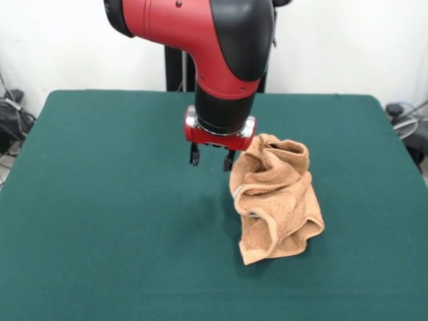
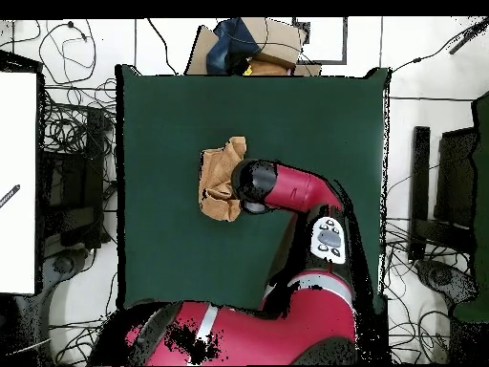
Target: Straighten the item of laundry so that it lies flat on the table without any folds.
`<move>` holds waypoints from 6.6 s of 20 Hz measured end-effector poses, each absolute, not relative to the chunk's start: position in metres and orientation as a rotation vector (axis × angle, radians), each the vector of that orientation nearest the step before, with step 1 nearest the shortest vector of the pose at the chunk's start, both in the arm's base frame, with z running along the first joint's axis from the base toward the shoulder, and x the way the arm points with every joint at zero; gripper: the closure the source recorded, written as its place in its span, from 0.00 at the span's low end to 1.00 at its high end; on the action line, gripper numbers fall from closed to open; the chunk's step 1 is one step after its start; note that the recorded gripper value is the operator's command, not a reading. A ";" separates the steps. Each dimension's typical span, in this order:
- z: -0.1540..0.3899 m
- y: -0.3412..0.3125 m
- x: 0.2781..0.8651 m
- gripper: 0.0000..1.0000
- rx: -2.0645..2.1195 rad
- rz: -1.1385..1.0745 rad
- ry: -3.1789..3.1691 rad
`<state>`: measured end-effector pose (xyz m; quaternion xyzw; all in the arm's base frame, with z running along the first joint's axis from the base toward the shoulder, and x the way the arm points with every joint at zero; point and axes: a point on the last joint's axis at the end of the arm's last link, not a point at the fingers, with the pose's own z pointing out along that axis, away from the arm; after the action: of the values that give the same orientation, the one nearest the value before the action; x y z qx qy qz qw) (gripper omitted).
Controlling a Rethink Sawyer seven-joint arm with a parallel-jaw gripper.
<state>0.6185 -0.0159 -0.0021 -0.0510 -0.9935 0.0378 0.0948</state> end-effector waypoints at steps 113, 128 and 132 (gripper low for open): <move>-0.051 0.018 0.619 0.00 -0.262 0.143 -3.051; -0.052 0.019 0.620 0.00 -0.257 0.147 -3.059; -0.052 0.019 0.620 0.00 -0.257 0.147 -3.059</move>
<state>0.6197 0.0195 -0.0516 -0.0837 -0.9948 0.0478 0.0340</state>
